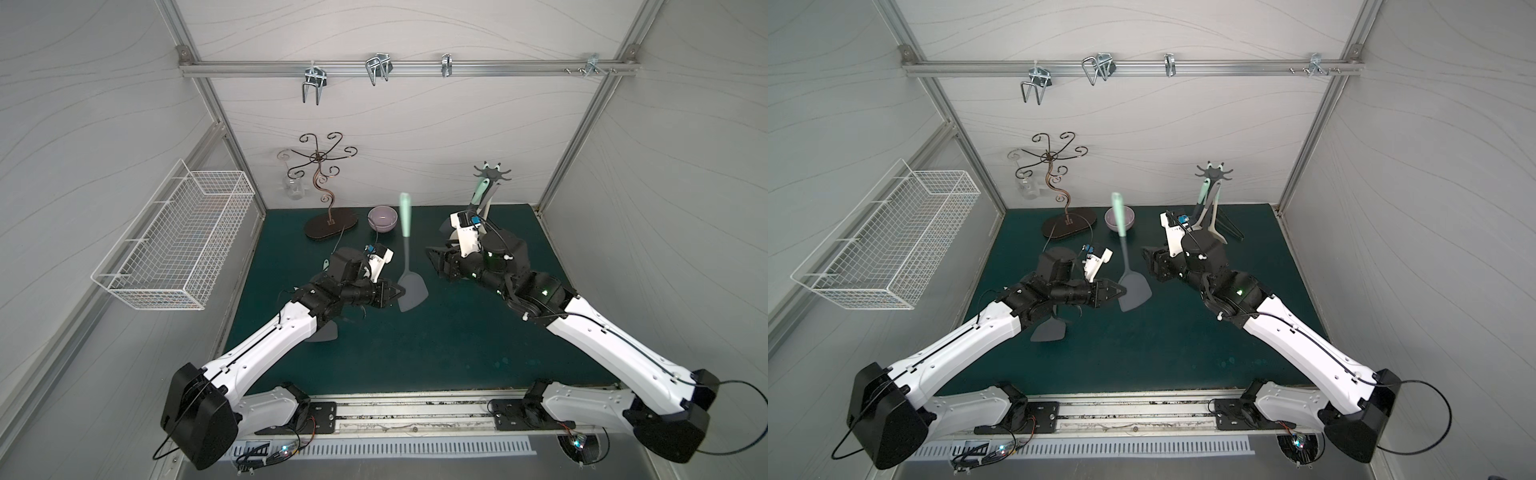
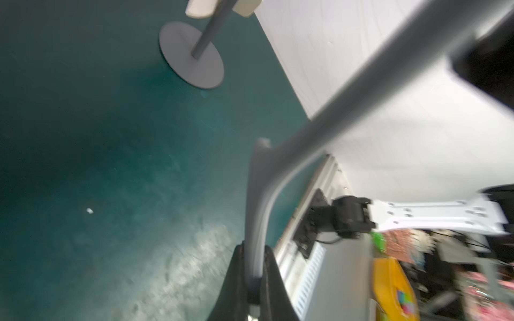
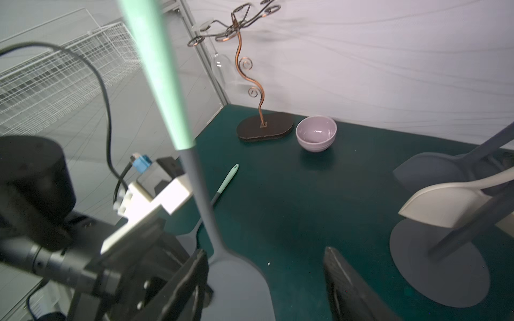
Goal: Take the spatula off the kitchen utensil rack
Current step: Take off the spatula from the rack, then place the spatula at the center of the board, then adjust the spatula on the rack.
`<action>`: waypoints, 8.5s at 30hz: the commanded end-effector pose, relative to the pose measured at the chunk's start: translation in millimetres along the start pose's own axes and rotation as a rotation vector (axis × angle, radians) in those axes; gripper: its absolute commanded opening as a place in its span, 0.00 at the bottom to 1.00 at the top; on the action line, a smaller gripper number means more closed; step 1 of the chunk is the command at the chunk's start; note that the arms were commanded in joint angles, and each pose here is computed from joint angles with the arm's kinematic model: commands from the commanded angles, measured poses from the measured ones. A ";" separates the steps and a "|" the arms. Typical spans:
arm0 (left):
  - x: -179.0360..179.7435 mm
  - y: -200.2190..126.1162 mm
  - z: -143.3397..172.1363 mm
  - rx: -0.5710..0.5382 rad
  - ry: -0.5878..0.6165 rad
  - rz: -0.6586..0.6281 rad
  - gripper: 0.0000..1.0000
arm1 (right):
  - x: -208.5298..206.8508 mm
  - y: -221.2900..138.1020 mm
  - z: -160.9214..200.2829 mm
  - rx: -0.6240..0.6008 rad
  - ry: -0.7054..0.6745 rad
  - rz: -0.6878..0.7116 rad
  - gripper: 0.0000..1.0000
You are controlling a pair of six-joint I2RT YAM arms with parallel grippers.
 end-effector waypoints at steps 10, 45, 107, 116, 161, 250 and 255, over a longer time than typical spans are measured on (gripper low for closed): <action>-17.2 -8.0 3.4 0.118 -0.090 0.245 0.00 | 43.8 42.9 16.6 0.058 0.004 -0.217 0.67; 36.7 -175.8 31.5 -0.573 0.105 -1.034 0.63 | 68.2 168.2 93.7 0.554 0.273 0.144 0.00; 43.0 -187.8 59.3 -0.650 0.174 -0.969 0.66 | 110.5 271.7 110.5 0.678 0.276 -0.049 0.35; 25.2 -165.4 37.9 -0.507 0.168 -0.865 0.74 | 89.1 178.2 11.5 0.455 0.063 -0.040 0.39; -29.8 176.5 -136.4 -0.241 0.750 -0.099 0.57 | -225.5 -59.7 -4.2 0.019 0.731 0.338 0.43; -55.2 133.9 -143.7 -0.051 0.580 0.098 0.51 | -179.3 3.0 -13.2 -0.060 0.417 0.299 0.47; -56.0 132.4 -142.3 -0.051 0.574 0.098 0.51 | -185.5 11.0 -11.2 -0.076 0.388 0.314 0.44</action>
Point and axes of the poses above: each gripper's point midway between its finger pads, its own y axis out along the fingers, its own x axis along the line the jaws close on, z = x × y, the point moved 7 cm from there along -y, back along the fingers, and after that the axes turned 13 degrees about -y, right-handed, at the moved point
